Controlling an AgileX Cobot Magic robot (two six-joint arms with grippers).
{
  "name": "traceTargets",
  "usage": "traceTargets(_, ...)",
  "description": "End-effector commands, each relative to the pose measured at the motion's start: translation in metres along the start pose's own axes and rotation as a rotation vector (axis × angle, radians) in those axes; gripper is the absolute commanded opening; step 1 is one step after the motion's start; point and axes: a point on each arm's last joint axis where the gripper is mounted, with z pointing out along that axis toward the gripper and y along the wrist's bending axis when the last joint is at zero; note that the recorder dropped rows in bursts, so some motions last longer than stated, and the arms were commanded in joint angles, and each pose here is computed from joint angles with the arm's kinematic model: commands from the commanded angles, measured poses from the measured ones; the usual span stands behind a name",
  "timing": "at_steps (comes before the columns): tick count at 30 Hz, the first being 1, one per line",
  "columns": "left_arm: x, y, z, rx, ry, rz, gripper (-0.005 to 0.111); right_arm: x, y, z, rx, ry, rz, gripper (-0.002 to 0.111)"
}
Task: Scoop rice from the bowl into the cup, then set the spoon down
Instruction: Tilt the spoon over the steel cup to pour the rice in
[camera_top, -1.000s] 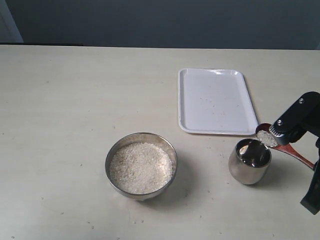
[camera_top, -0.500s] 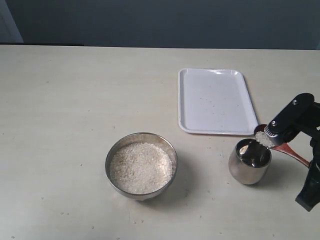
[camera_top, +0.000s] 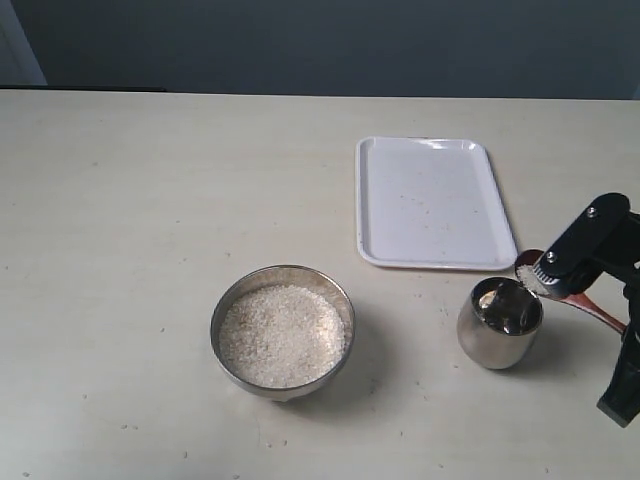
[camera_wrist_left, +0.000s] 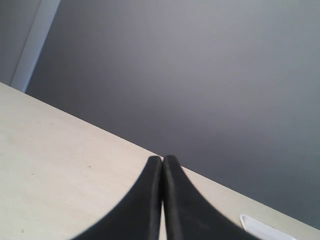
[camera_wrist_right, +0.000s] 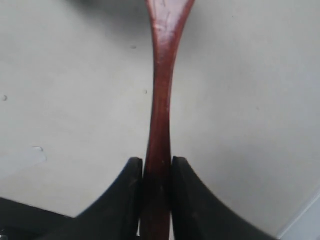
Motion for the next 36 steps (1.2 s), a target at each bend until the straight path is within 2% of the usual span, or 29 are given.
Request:
traceTargets(1,-0.001,-0.001,0.0,0.014,-0.007,0.004,0.0,-0.002,0.003,-0.001,0.027,-0.019,-0.036,-0.001)
traceTargets(14,-0.001,-0.001,0.0,0.014,-0.007,0.004,0.0,-0.002,0.006,0.006,0.057,-0.051,-0.03,-0.001)
traceTargets(21,-0.001,-0.001,0.0,0.014,-0.007,0.004,0.0,-0.005,0.009,0.003,0.116,-0.071,-0.054,-0.001)
traceTargets(36,-0.001,-0.001,0.0,0.014,-0.007,0.004,0.0,0.0,0.011,0.009,0.118,-0.049,-0.041,-0.001)
